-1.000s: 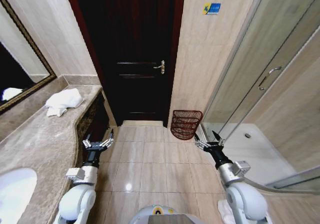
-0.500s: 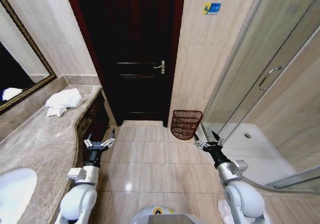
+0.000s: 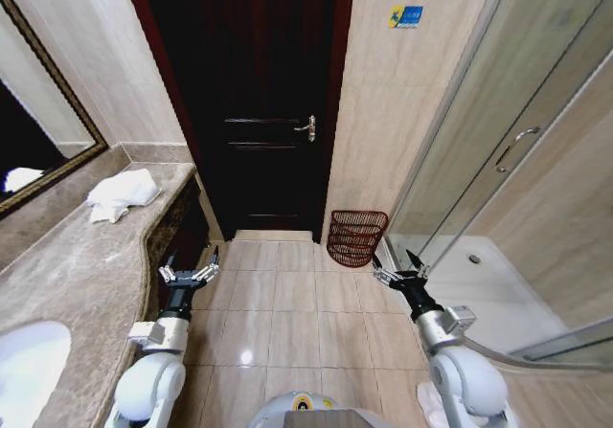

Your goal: Discard the used towel into the hamper.

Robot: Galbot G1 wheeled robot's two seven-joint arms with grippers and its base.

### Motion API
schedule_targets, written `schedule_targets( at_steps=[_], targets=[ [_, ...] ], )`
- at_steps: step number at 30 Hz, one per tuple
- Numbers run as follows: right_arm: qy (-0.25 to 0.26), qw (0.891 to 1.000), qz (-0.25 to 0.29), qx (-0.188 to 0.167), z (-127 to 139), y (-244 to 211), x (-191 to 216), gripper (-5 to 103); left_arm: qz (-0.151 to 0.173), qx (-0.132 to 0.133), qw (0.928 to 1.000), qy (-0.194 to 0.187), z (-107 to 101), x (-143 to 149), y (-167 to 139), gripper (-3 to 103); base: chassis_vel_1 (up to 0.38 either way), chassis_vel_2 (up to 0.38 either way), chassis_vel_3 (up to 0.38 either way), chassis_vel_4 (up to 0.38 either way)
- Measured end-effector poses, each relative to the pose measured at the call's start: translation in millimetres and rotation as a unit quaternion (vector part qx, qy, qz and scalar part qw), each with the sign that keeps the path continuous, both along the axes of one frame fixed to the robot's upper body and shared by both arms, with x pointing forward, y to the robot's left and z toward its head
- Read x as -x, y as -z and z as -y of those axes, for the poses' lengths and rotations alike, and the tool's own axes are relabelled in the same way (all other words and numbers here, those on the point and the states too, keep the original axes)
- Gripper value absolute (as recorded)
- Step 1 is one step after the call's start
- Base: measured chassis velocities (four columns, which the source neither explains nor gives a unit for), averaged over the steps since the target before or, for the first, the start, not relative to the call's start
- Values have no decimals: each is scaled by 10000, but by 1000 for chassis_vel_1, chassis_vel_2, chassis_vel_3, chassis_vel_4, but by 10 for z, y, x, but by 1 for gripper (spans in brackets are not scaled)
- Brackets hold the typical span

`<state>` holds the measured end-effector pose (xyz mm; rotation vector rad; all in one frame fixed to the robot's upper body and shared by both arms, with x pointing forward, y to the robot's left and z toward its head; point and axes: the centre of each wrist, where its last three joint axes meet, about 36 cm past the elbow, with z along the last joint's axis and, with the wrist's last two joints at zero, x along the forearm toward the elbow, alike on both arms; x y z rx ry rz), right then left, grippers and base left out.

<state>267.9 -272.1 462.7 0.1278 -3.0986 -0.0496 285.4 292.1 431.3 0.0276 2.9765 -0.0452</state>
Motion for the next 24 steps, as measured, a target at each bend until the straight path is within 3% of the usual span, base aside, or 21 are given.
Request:
schedule_targets(
  at_steps=[11,24],
  targets=[
    [-57,10000,68,-25,-12,23,-15,100,-10,5,10000,-22,-7,-2,26,100,-14,11,9,-10],
    [-68,10000,36,-27,-2,58,-20,100,-1,11,10000,-35,6,-11,47,100,-139,131,141,-138]
  ],
)
